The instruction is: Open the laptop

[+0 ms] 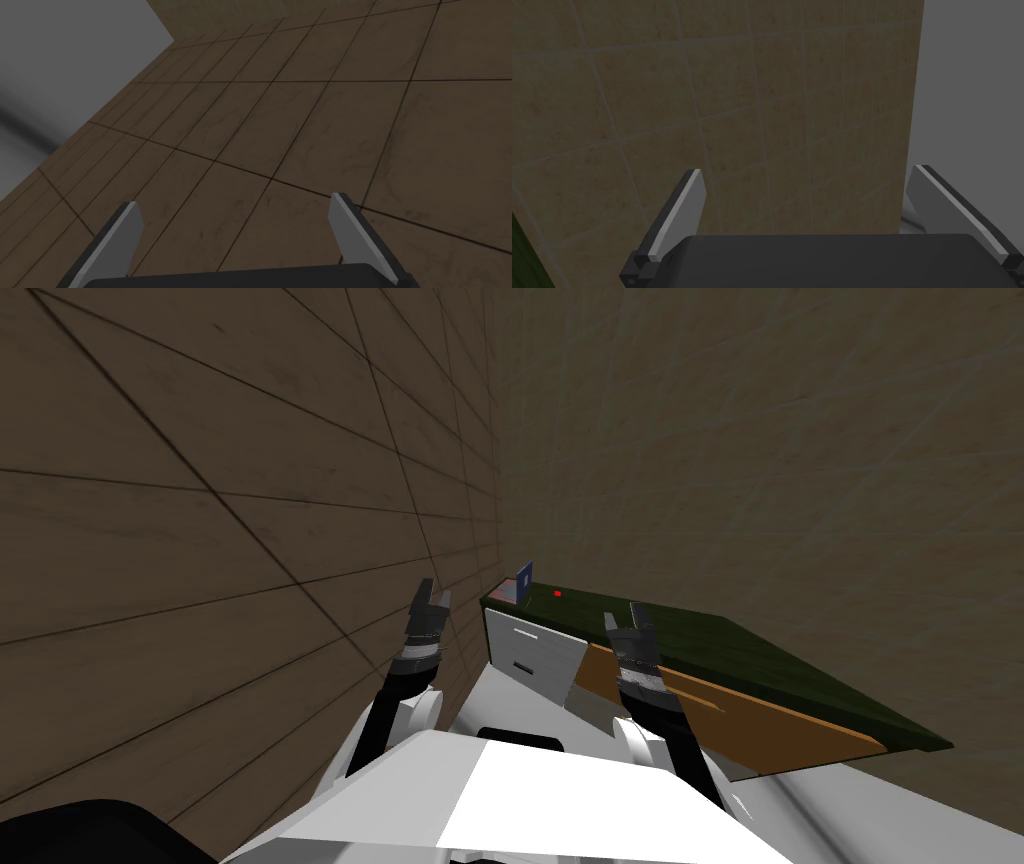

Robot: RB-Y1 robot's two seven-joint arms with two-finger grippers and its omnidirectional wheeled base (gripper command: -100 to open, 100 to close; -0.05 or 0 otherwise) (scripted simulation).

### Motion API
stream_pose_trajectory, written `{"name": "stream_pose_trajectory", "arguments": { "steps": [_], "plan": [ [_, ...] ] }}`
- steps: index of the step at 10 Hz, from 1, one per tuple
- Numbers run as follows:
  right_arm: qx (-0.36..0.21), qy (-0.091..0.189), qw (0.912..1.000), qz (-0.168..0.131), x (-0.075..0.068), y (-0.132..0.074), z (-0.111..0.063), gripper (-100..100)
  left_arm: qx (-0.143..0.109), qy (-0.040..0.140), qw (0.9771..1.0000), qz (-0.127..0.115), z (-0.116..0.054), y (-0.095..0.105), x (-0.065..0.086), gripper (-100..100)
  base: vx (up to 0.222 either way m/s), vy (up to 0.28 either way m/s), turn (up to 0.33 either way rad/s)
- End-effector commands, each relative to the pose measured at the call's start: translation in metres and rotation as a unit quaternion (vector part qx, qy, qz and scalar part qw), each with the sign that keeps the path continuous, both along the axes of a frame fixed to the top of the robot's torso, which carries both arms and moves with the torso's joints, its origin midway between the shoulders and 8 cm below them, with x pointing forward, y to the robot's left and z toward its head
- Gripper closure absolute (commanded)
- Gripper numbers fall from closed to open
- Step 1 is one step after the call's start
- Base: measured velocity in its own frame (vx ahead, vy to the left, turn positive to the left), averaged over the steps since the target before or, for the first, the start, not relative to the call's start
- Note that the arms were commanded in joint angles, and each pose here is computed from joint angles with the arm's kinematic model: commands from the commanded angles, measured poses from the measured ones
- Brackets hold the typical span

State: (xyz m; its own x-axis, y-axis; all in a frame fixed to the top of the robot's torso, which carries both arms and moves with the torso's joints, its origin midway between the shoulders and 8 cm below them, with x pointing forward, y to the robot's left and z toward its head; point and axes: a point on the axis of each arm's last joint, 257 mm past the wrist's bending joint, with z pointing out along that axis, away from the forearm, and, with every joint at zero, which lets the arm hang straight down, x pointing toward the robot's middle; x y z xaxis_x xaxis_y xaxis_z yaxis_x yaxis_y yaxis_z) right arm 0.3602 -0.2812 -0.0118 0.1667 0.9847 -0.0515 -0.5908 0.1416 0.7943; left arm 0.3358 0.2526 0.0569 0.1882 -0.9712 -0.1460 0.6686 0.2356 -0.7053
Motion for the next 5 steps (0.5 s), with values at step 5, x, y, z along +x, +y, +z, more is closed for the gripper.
{"name": "stream_pose_trajectory", "arguments": {
  "steps": [5],
  "plan": [
    [0.000,0.000,1.0000,0.000,0.0000,0.0000,0.0001,0,0.000,0.000,1.0000,0.000,0.0001,0.0000,-0.0001,0,0.000,0.000,0.000]
  ]
}}
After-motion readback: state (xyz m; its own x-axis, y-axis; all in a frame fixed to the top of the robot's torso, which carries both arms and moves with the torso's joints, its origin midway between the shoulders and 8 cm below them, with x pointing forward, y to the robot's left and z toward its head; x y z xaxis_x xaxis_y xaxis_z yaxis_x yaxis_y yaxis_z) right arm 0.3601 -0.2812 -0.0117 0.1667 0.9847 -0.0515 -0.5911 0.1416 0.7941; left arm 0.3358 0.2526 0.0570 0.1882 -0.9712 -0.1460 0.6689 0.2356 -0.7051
